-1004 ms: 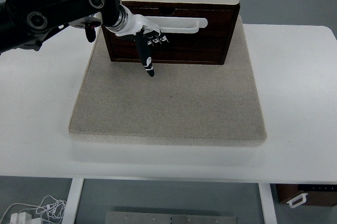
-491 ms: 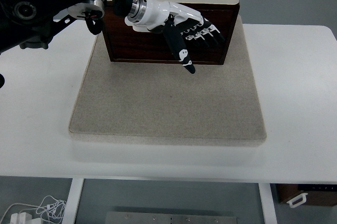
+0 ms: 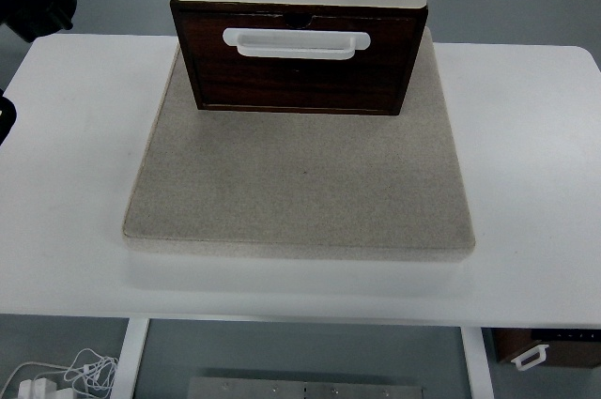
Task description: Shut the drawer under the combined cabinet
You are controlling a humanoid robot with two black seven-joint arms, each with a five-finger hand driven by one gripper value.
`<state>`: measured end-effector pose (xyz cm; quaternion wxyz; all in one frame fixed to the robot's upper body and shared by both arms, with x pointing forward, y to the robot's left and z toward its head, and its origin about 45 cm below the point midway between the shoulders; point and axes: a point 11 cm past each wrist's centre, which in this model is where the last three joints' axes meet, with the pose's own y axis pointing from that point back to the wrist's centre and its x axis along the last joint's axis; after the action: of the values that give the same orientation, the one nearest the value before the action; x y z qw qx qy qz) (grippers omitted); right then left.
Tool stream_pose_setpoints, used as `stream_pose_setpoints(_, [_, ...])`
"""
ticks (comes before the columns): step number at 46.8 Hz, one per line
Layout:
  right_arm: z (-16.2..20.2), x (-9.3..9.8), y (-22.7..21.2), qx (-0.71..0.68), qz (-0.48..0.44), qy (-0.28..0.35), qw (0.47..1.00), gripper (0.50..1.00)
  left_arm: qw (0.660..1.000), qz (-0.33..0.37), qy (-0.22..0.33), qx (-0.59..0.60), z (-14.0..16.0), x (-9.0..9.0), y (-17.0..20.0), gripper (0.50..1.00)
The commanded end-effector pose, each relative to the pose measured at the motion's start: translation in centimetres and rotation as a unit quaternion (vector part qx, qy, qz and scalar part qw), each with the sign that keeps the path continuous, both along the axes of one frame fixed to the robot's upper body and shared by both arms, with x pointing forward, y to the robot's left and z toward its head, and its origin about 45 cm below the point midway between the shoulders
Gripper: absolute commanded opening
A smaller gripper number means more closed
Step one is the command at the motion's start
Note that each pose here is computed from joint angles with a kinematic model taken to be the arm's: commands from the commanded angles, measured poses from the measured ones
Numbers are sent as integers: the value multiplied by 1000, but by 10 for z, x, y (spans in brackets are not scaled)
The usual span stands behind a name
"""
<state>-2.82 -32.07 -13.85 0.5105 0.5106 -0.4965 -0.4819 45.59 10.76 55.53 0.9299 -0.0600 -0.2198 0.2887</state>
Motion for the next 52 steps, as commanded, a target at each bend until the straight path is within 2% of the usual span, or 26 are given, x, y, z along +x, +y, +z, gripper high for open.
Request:
stream_pose_setpoints(1, [0, 0, 0, 0, -1, 0, 1000, 952, 998, 9, -4, -57, 25, 2, 18, 996])
stream_pose_setpoints(5, [0, 0, 0, 0, 0, 0, 1000, 952, 993, 18, -3, -115, 44, 5, 38, 996])
stream_pose_setpoints(10, [0, -1, 0, 0, 0, 0, 1000, 952, 979, 61, -9, -193, 71, 14, 79, 996])
stream_pose_setpoints(16, [0, 0, 0, 0, -1, 0, 1000, 952, 962, 97, -13, -256, 89, 19, 117, 996])
stream_pose_setpoints(22, [0, -1, 0, 0, 0, 0, 1000, 952, 944, 143, -11, -298, 94, 25, 156, 996])
stream_pose_setpoints(29, [0, 0, 0, 0, 0, 0, 1000, 952, 909, 219, 37, -354, 78, 45, 200, 996])
stream_pose_setpoints(37, [0, 1, 0, 0, -3, -1, 1000, 952, 861, 308, 95, -392, 43, 66, 246, 996])
stream_pose_setpoints(52, [0, 1, 0, 0, -3, -1, 1000, 952, 791, 382, 211, -428, -26, 84, 290, 996])
